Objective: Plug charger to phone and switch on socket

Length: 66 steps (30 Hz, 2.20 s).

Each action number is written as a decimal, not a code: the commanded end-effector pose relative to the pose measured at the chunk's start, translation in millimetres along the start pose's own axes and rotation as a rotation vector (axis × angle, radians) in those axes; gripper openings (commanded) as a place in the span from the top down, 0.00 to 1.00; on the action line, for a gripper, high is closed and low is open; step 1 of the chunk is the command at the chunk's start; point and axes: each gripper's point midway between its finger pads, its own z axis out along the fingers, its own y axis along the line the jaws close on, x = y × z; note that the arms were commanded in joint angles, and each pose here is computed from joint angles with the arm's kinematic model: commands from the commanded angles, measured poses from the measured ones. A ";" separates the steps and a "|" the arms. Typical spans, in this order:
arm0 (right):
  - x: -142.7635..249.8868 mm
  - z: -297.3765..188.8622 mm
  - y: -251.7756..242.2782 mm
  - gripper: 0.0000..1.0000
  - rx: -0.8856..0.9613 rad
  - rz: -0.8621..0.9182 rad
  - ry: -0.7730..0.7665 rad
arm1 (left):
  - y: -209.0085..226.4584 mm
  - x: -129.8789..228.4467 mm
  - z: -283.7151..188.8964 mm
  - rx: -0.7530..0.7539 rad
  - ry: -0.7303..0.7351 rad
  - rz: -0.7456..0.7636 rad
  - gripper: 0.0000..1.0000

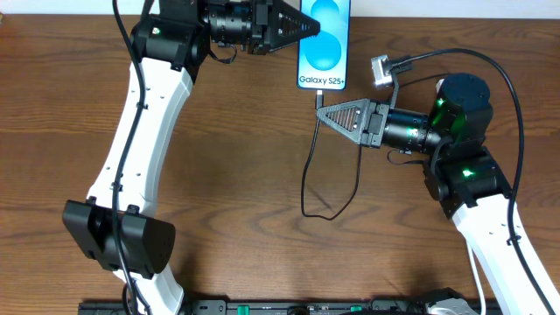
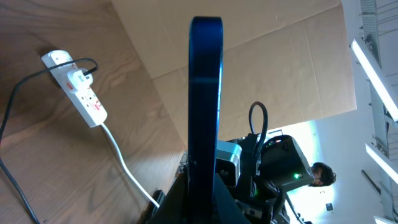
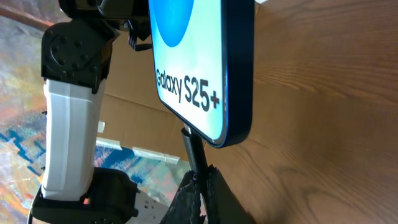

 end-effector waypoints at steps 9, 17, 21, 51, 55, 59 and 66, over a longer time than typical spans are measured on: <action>-10.5 -2.9 -3.1 0.99 0.024 0.001 -0.048 | -12.7 4.5 0.2 0.036 0.026 0.013 0.93; -12.8 -3.6 -4.5 0.99 0.031 0.013 -0.059 | -12.6 4.4 0.2 0.035 0.026 0.013 0.93; -15.6 -4.7 -6.0 0.99 0.039 0.025 -0.074 | -12.6 4.4 0.2 0.035 0.026 0.013 0.93; -28.2 -6.1 -8.1 0.99 0.060 0.045 -0.140 | -14.6 6.3 0.1 0.047 0.037 0.013 0.93; -28.1 -6.0 -8.1 0.99 0.060 0.045 -0.140 | -14.6 6.3 0.1 0.047 0.037 0.013 0.93; -26.3 -5.7 -8.0 0.99 0.057 0.049 -0.131 | -14.7 6.2 -0.1 0.047 0.036 0.013 0.94; -13.4 -4.5 -8.4 0.99 0.045 0.075 -0.067 | -10.1 -0.5 -9.2 0.031 0.008 0.014 0.93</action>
